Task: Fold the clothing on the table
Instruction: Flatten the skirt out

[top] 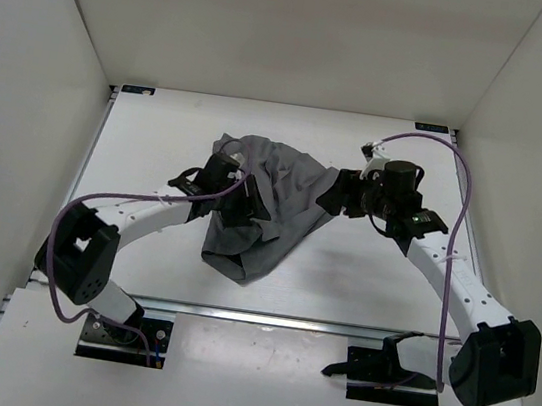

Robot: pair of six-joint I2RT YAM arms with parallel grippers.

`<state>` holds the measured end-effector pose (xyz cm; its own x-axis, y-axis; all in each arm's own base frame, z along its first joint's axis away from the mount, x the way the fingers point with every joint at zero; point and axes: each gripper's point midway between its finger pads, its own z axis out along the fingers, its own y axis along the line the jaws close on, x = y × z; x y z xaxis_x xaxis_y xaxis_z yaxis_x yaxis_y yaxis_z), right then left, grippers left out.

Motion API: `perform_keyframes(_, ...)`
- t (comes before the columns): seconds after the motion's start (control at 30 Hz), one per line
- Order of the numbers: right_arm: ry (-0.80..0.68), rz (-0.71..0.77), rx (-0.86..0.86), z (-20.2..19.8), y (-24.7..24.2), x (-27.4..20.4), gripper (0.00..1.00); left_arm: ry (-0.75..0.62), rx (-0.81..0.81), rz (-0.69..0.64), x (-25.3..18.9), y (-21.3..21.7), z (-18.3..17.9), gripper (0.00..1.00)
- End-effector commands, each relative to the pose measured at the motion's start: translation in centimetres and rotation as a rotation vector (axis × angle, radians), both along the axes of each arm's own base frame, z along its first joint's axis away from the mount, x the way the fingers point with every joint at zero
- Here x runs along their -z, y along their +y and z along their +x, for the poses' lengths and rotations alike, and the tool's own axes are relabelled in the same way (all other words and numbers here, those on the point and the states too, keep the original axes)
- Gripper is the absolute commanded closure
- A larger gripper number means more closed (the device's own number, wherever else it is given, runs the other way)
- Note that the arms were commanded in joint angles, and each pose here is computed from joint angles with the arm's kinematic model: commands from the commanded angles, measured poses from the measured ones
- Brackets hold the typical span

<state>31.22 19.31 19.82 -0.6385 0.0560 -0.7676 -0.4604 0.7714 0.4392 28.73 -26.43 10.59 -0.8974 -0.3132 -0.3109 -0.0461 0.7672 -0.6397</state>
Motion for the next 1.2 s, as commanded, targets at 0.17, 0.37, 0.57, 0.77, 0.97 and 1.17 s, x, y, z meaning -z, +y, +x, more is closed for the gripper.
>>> perform_keyframes(0.17,-0.117,0.015,0.002,0.2,-0.3,-3.0,0.39,0.018,0.014,-0.020,0.1,-1.8,0.3,0.32)
perform_keyframes(0.37,-0.116,0.020,-0.011,0.0,-0.1,-2.8,0.39,0.061,0.001,0.007,1.6,-0.4,-0.6,0.31)
perform_keyframes(0.57,-0.143,0.028,0.000,-0.2,-0.6,-3.6,0.38,0.133,0.020,0.050,4.0,-1.0,-1.0,0.28)
perform_keyframes(0.77,-0.155,0.028,0.005,-0.4,-0.7,-3.7,0.38,0.156,0.041,0.089,5.4,-1.3,-0.9,0.72)
perform_keyframes(0.97,-0.127,0.040,-0.017,-0.8,-0.2,-2.8,0.39,0.104,0.033,0.014,2.5,-1.4,-0.2,1.00)
perform_keyframes(1.17,0.096,0.149,-0.128,-5.1,2.9,3.6,0.57,-0.081,-0.037,-0.101,-5.6,0.5,1.4,1.00)
